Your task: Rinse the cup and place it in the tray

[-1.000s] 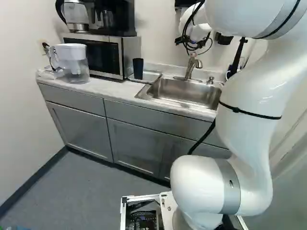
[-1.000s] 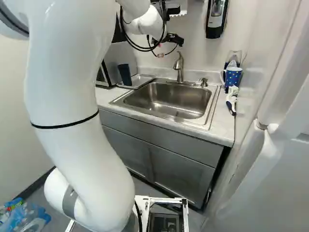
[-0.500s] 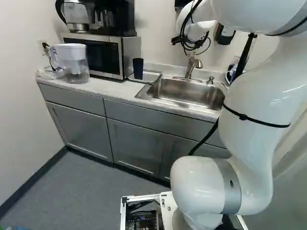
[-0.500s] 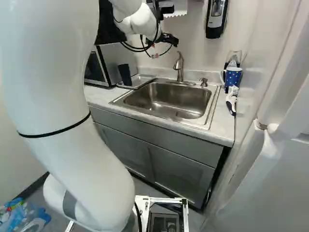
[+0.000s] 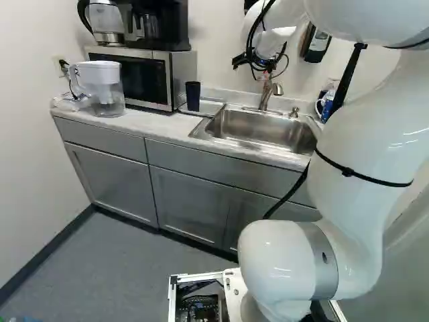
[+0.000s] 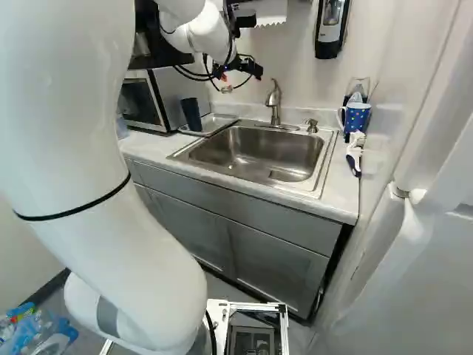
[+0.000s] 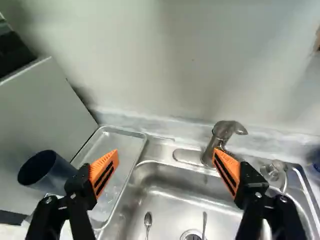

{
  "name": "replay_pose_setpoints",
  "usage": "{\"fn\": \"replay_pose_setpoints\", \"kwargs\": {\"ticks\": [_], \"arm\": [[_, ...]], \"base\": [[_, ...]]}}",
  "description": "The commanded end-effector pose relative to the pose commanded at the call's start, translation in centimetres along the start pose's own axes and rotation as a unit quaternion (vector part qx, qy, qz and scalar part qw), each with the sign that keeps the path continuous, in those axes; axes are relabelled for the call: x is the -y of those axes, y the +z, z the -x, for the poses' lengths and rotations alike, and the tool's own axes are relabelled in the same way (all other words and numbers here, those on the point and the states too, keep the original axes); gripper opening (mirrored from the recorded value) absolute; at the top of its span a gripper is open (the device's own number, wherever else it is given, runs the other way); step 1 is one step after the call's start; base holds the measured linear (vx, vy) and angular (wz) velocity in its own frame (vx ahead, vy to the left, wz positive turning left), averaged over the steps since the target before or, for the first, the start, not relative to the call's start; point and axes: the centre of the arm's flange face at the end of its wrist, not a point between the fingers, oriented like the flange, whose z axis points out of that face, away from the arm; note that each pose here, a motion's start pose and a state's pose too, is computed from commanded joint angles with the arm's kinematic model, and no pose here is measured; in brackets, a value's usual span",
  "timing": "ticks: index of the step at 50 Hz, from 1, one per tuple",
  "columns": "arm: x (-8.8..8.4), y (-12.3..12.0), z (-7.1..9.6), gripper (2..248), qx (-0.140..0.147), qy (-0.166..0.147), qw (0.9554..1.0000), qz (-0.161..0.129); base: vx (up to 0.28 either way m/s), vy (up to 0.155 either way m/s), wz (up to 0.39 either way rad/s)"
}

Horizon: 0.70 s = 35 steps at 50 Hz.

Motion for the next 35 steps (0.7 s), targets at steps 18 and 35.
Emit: {"fn": "replay_pose_setpoints", "kwargs": {"ticks": [18,35], "arm": [[0.1,-0.1,1.5,247,0.081,-0.001,0.9967,0.002],[-0.2,-0.9,3.0,247,0.157,0.001,0.9876,0.006]], "base": [[0.0,0.0,0.0],[0.0,0.0,0.0]]}}
